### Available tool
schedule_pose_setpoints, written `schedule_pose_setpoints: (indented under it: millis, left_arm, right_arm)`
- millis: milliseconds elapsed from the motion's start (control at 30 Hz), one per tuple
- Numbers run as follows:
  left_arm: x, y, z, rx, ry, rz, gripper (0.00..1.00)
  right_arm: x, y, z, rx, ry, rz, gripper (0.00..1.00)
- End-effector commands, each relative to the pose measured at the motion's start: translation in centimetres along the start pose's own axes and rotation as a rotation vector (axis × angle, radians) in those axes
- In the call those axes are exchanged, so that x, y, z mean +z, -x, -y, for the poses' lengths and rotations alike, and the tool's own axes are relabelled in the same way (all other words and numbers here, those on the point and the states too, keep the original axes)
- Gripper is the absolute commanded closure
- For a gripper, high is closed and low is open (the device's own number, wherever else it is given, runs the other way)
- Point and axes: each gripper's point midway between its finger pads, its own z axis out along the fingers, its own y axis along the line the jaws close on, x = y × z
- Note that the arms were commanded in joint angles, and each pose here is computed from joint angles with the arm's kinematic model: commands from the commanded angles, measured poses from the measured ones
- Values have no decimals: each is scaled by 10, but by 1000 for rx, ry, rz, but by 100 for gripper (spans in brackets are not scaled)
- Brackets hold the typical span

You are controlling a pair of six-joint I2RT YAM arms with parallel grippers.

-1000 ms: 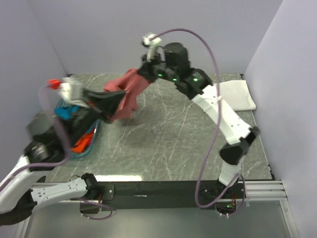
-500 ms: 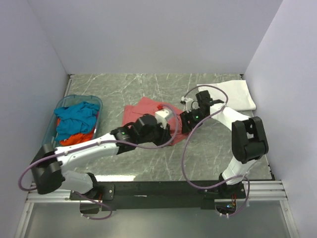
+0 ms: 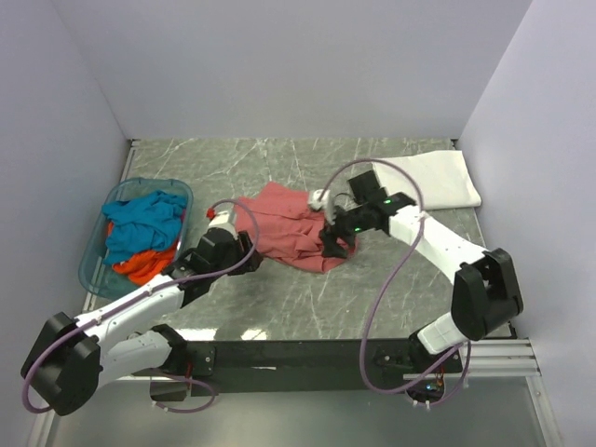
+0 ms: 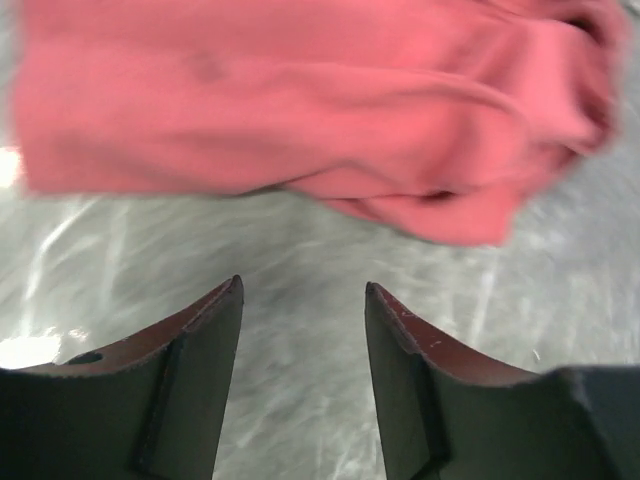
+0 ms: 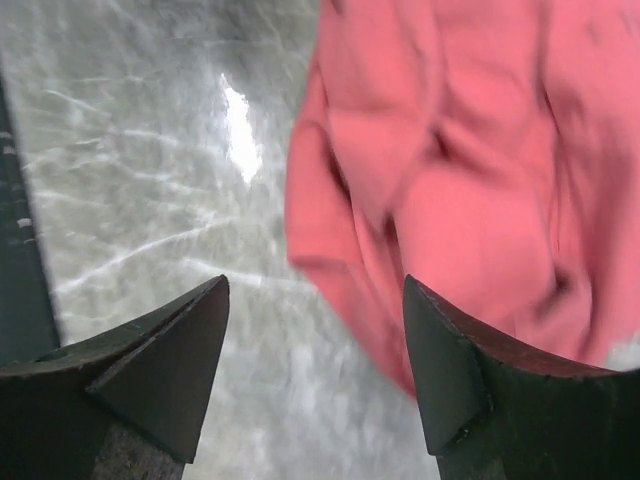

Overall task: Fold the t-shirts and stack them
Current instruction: Flatten the tshirt out

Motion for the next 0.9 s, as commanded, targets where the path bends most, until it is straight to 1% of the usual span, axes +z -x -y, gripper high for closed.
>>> schedule_pose_setpoints:
  millis: [0, 33, 67, 100, 133, 167, 233, 300, 400, 467, 533, 567, 600, 633, 700, 733, 767, 800, 833, 867]
  left_arm:
    - [-3, 18, -15, -191, 65, 105, 42]
    - [-4, 17, -22, -230, 100, 109, 36]
    - [-4, 21, -28, -254, 126, 128, 32]
    - [-5, 24, -38, -272, 172, 157, 29]
    - [-5, 24, -42, -295, 193, 161, 24]
    - [-3, 26, -47, -304, 207, 168, 23]
    - [0, 31, -51, -293, 213, 177, 20]
    - [9, 35, -60, -271, 240, 167, 19]
    - [26, 34, -69, -245, 258, 113, 19]
    - [38, 25, -74, -238, 274, 55, 21]
    - [44, 26, -75, -229, 278, 42, 24]
    - [48, 23, -77, -226, 287, 27, 26]
    - [51, 24, -77, -220, 288, 27, 30]
    - [53, 25, -81, -220, 305, 28, 39]
    - [55, 27, -84, -209, 317, 30, 46]
    - [56, 28, -85, -202, 321, 32, 64]
    - [56, 32, -85, -196, 322, 41, 73]
    - [57, 41, -81, -178, 303, 68, 79]
    - [55, 50, -77, -166, 285, 98, 95]
    - [53, 58, -74, -153, 277, 120, 99]
  right_arm:
    - [30, 16, 18, -171, -126, -66, 23]
    - [38, 36, 18, -181, -141, -53, 23]
    - [53, 30, 24, -159, -133, -89, 23]
    - [57, 32, 32, -133, -167, -107, 23]
    - [61, 44, 37, -141, -189, -102, 24]
    - [71, 37, 42, -126, -183, -132, 24]
    - [75, 41, 51, -118, -220, -148, 25]
    - [81, 40, 52, -107, -215, -161, 25]
    - [85, 39, 55, -92, -223, -170, 27]
    - [90, 32, 56, -72, -209, -192, 29]
    - [94, 30, 54, -57, -194, -199, 34]
    - [96, 27, 54, -48, -185, -205, 42]
    - [97, 30, 53, -42, -179, -201, 48]
    - [97, 31, 49, -37, -161, -197, 62]
    - [94, 36, 46, -40, -147, -183, 80]
    - [92, 37, 43, -43, -141, -179, 91]
    - [84, 47, 40, -59, -147, -153, 100]
    - [80, 49, 38, -71, -147, -146, 100]
    - [69, 58, 34, -87, -153, -125, 100]
    - [63, 61, 32, -99, -151, -118, 100]
